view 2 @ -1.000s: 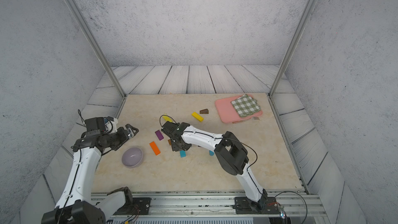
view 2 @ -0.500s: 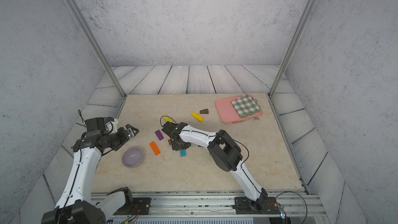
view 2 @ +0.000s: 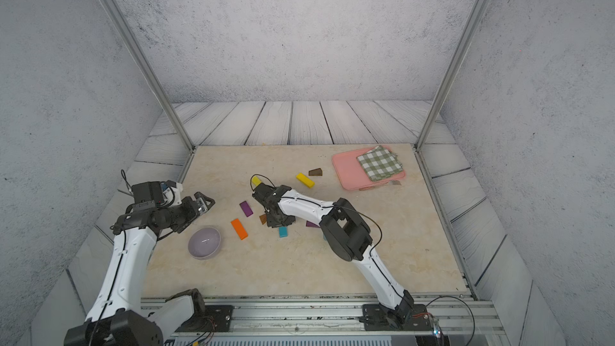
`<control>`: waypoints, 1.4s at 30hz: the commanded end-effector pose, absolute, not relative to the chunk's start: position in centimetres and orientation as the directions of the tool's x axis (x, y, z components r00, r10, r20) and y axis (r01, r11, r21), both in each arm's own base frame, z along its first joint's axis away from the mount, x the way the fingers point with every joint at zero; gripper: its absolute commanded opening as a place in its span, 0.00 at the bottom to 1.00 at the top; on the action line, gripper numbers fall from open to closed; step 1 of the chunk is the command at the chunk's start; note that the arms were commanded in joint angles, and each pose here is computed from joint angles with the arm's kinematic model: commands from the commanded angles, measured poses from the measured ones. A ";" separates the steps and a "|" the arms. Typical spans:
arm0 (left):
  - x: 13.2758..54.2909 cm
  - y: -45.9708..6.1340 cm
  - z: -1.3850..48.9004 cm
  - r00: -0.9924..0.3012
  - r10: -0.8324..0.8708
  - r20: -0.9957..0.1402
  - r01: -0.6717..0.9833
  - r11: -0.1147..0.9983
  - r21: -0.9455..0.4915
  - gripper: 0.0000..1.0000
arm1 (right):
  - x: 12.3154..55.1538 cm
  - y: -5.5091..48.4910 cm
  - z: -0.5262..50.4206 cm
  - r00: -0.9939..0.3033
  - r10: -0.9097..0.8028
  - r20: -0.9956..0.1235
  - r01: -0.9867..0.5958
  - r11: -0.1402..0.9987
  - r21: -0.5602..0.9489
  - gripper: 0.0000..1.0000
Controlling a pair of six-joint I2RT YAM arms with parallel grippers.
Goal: Assemble a small pinwheel with building blocks
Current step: Assemble the building block at the center of the board.
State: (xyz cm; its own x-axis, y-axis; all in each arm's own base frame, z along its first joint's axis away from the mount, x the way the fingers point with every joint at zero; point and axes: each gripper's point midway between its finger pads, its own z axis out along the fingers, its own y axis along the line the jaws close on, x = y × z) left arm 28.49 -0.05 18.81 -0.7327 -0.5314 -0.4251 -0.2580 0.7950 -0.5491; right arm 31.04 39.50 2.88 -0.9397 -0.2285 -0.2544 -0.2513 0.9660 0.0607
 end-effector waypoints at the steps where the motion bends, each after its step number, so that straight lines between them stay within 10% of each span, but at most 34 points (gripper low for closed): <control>1: 28.3 0.0 18.6 -0.735 -0.528 -0.425 -0.254 0.796 -0.549 0.96 | 30.6 39.0 1.3 -0.948 -0.237 -0.211 -0.250 0.967 0.038 0.24; 15: 28.2 0.4 18.3 -0.736 -0.529 -0.422 -0.275 0.804 -0.527 0.96 | 30.7 39.0 3.1 -0.943 -0.235 -0.234 -0.254 0.966 0.054 0.49; 23: 27.8 -0.7 16.6 -0.802 -0.467 -0.372 -0.296 0.853 -0.431 0.96 | 30.3 37.7 10.5 -0.903 -0.263 -0.339 -0.310 0.946 0.090 0.99; 42: 28.0 -8.1 7.1 -0.846 -0.482 -0.228 -0.456 0.876 -0.159 0.93 | 29.3 17.0 20.1 -0.806 -0.128 -0.578 -0.171 0.985 0.020 0.99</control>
State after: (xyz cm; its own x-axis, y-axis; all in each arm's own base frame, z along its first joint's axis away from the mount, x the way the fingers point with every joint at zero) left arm 28.27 -8.30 8.55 -0.8571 -0.4628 -0.2261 -0.4167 0.8811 -0.2239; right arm 29.41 17.61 20.22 -0.8199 -0.0759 -0.5674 -0.1328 0.9893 0.0596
